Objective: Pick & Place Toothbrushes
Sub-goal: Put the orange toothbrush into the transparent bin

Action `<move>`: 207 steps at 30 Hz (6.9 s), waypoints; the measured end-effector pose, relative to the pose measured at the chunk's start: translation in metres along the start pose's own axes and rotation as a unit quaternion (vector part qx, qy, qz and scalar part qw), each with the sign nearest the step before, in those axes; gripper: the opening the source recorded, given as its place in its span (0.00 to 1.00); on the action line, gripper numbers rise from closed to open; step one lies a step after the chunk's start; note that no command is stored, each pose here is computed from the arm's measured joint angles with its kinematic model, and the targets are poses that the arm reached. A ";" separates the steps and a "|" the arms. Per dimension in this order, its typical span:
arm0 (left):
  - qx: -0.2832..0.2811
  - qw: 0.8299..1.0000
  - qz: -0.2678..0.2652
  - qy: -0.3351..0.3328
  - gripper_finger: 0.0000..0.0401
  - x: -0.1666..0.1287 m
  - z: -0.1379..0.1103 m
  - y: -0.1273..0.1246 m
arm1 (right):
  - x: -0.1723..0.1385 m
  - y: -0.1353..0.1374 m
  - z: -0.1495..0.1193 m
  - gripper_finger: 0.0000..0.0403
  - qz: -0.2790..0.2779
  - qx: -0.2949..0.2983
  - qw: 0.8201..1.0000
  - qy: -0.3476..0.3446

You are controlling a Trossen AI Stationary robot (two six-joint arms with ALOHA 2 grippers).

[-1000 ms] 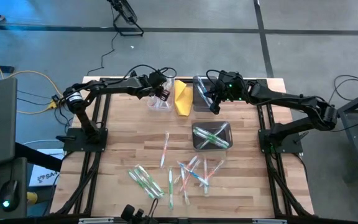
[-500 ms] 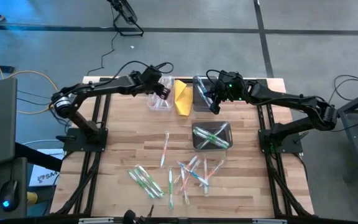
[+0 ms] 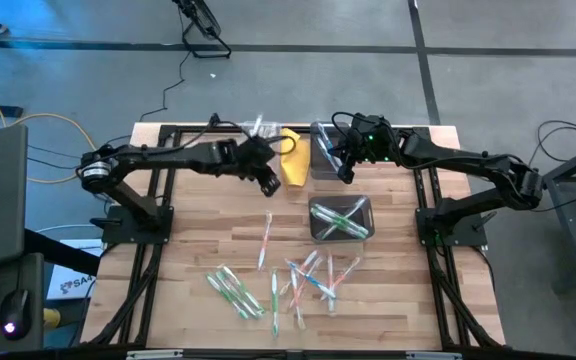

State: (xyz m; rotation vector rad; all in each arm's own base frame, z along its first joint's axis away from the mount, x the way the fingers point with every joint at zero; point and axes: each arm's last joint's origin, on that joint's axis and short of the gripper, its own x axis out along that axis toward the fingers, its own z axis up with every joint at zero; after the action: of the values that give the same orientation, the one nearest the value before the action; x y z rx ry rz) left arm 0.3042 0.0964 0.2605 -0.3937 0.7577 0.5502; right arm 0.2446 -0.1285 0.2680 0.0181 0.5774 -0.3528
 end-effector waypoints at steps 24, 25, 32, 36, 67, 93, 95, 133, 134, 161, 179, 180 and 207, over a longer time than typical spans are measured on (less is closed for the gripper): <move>-0.078 0.994 -0.079 0.024 0.37 -0.024 -0.045 -0.090 | 0.000 0.000 0.000 0.01 0.000 0.000 1.000 0.000; -0.081 0.993 -0.080 0.024 0.37 -0.026 -0.047 -0.092 | 0.000 0.000 0.000 0.01 0.000 0.000 1.000 0.000; -0.104 0.991 -0.083 0.023 0.37 -0.032 -0.057 -0.106 | 0.000 0.000 0.000 0.01 0.000 0.000 1.000 0.000; -0.114 0.990 -0.084 0.021 0.37 -0.035 -0.061 -0.112 | 0.000 0.000 0.000 0.01 0.000 0.000 1.000 0.000; -0.160 0.983 -0.062 0.064 0.37 -0.010 -0.081 -0.125 | 0.000 0.000 0.000 0.01 0.000 -0.002 1.000 0.002; -0.175 0.981 -0.061 0.064 0.37 -0.016 -0.090 -0.134 | 0.000 0.000 0.000 0.01 0.000 -0.001 1.000 0.002; -0.181 0.980 -0.054 0.068 0.37 -0.015 -0.092 -0.134 | 0.000 0.000 0.000 0.01 0.000 -0.002 1.000 0.002; -0.213 0.962 0.046 0.165 0.37 0.023 -0.124 -0.130 | 0.000 0.000 -0.001 0.01 0.001 -0.001 1.000 0.007; -0.213 0.962 0.045 0.164 0.37 0.023 -0.124 -0.130 | 0.000 0.000 -0.001 0.01 0.001 -0.001 1.000 0.007; -0.213 0.965 0.056 0.140 0.37 0.023 -0.123 -0.129 | 0.011 0.000 -0.007 0.01 0.004 0.000 1.000 0.026; -0.207 0.966 0.065 0.143 0.37 0.023 -0.124 -0.128 | 0.037 0.011 -0.013 0.01 0.020 -0.013 0.999 0.040; -0.206 0.965 0.069 0.145 0.37 0.026 -0.126 -0.128 | 0.033 0.012 -0.011 0.01 0.020 -0.014 0.999 0.035; -0.198 0.961 0.085 0.170 0.21 0.056 -0.145 -0.132 | -0.018 0.016 0.005 0.01 0.019 -0.017 1.000 -0.009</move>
State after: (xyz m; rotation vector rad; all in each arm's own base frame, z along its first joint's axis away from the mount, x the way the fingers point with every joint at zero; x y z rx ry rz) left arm 0.3394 -0.0650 0.1413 -0.8154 1.0203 0.8125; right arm 0.2385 -0.1087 0.2806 -0.0075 0.5637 -0.3048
